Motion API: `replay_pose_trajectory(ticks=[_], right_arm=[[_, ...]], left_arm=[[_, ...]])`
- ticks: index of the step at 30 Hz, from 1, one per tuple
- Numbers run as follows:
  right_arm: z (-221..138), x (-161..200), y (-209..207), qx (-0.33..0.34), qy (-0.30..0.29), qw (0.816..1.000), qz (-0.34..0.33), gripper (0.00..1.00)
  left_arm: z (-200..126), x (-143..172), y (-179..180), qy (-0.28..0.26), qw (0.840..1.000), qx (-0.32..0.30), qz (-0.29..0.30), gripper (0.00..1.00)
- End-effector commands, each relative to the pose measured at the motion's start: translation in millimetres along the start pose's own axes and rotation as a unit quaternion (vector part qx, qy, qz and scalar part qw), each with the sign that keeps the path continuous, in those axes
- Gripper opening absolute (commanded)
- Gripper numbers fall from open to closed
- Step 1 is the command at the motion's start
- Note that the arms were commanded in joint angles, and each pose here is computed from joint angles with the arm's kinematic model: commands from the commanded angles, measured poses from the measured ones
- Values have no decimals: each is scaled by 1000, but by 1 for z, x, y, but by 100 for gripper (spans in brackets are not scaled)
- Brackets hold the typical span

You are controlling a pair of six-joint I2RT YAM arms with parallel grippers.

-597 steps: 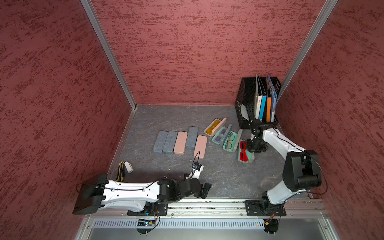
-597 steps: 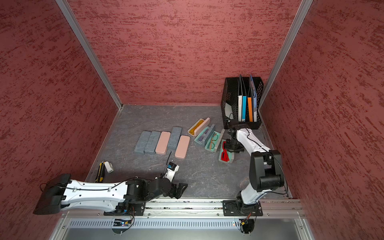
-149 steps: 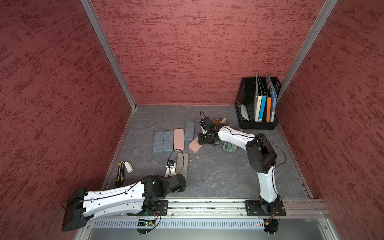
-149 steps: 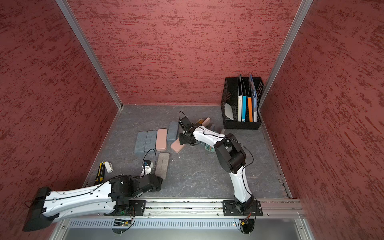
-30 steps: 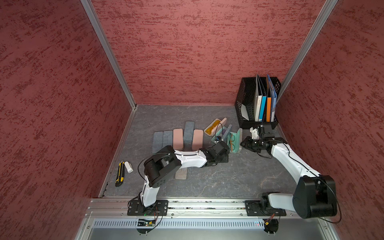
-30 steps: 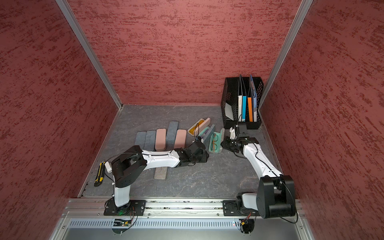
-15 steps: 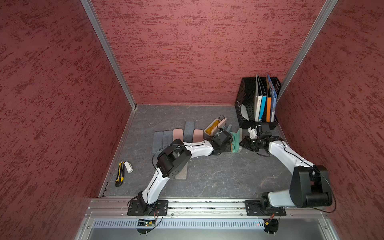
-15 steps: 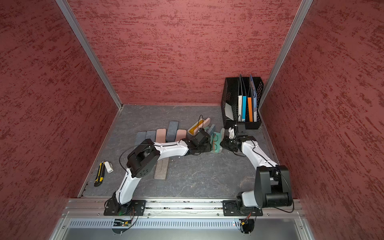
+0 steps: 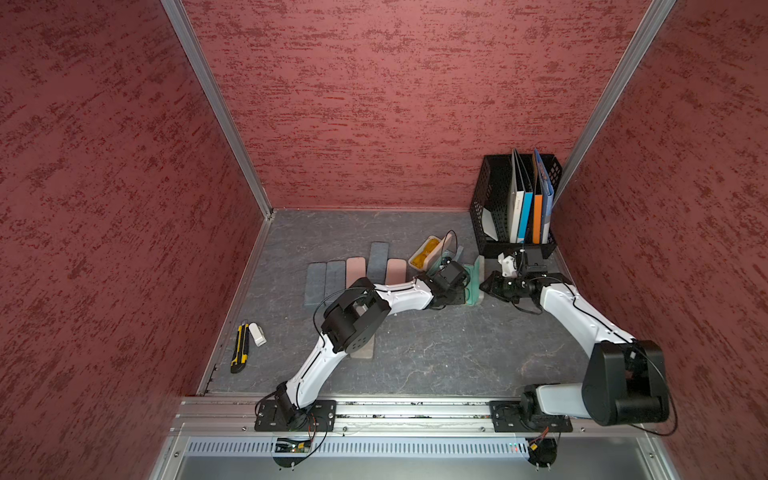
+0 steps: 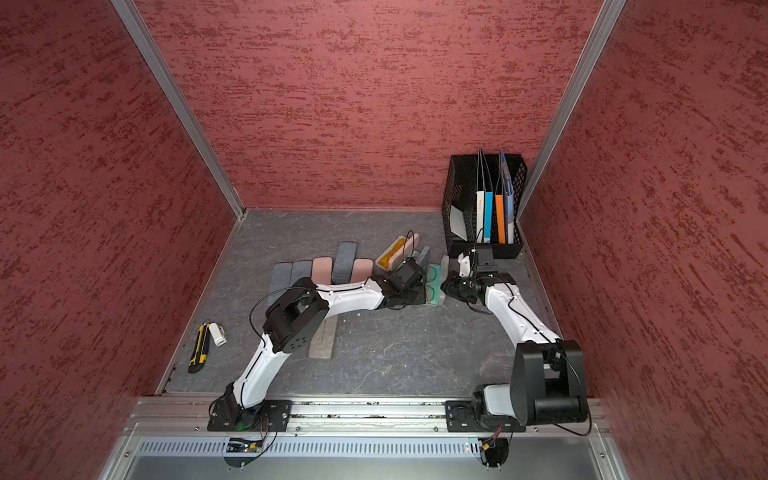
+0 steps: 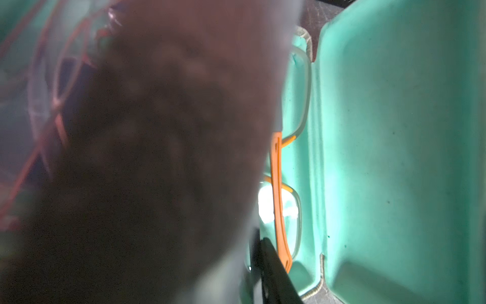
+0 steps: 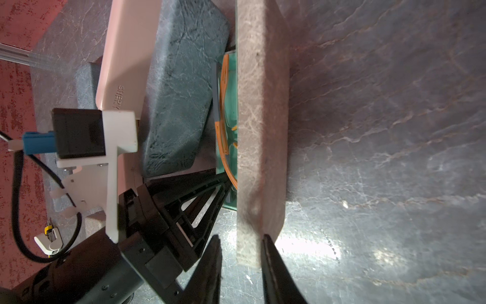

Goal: Close the glasses case
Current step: Move the glasses case to the center of the board, then close the glasses case at the center of the board.

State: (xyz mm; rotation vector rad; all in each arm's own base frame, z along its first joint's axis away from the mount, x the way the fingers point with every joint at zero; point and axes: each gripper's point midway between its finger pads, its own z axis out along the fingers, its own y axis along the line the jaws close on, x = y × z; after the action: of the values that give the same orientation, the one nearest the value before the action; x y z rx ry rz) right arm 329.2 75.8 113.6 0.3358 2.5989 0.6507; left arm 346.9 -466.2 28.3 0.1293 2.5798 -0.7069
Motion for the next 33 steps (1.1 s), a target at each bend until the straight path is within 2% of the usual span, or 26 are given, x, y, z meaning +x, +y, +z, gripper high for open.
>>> replay_pose_trajectory(ticks=[1,15,16,19,23,27,31,32,33], right_arm=[[-9,-5,1,5,-8,1000,-9,28],[-11,7,-8,23,3,1000,-3,29],[-12,8,-8,22,1,1000,-4,30],[-15,8,-6,20,-4,1000,-5,31],[-26,5,1,11,-19,1000,-4,35],[-37,4,0,18,-34,999,0,40],[-37,5,-9,18,-41,999,16,40],[-34,5,-11,12,-41,999,24,38],[-30,7,-13,5,-38,999,31,36]], left_arm=[[3,55,13,67,997,-28,29,26],[-24,109,-4,78,996,1,31,30],[-26,109,-4,75,997,3,29,33],[-38,109,-9,65,997,14,27,52],[-58,103,-18,42,998,26,31,70],[-74,98,-27,25,998,33,43,77],[-83,85,-12,0,999,39,15,76],[-82,80,-5,-3,999,41,5,70],[-82,76,-2,-5,999,46,-4,59]])
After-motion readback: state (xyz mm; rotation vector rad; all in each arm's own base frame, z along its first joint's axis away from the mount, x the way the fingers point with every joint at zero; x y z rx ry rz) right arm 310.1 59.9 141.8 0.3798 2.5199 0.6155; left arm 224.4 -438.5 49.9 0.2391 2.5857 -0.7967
